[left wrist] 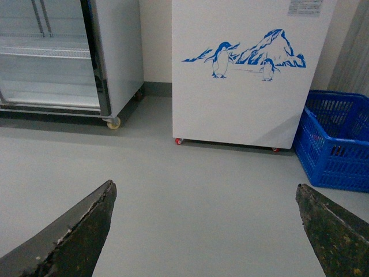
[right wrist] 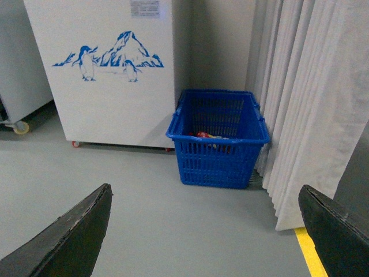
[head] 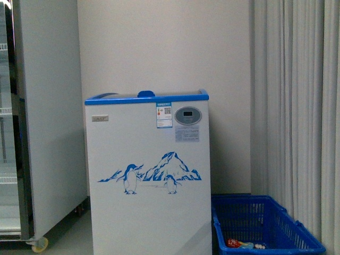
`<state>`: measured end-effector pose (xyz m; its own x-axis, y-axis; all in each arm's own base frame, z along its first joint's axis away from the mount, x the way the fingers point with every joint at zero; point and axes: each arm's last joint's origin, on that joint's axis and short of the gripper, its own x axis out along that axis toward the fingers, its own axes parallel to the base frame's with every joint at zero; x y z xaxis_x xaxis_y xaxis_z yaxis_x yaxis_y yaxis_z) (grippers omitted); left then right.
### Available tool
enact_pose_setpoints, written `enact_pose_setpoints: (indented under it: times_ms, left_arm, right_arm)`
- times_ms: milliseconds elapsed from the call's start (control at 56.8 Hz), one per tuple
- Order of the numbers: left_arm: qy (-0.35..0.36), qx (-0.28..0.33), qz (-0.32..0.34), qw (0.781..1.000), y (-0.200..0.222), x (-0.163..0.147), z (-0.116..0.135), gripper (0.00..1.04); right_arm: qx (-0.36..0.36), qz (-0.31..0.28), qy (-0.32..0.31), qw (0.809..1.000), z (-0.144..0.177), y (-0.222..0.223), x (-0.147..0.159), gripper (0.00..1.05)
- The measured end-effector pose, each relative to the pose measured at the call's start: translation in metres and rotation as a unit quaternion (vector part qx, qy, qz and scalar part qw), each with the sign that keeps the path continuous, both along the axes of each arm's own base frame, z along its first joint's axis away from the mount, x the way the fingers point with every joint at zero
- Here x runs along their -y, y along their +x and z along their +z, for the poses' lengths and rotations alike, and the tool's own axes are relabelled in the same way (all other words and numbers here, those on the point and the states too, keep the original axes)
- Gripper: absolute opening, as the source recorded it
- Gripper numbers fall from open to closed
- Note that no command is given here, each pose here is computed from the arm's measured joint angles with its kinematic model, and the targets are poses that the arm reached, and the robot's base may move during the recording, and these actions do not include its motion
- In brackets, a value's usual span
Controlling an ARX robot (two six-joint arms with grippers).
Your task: Put drink in fridge
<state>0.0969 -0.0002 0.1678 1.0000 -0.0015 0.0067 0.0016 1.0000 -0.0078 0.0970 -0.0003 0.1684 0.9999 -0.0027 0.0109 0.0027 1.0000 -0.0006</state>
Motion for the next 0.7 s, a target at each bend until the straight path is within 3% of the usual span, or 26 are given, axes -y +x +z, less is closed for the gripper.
enact_pose_setpoints:
  times_ms: [705]
  left_arm:
    - [0.0, 0.0, 0.0, 1.0, 0.0, 0.0, 0.0, 0.96]
  right_arm:
    - [0.0, 0.0, 0.0, 1.0, 0.0, 0.0, 0.0, 0.97]
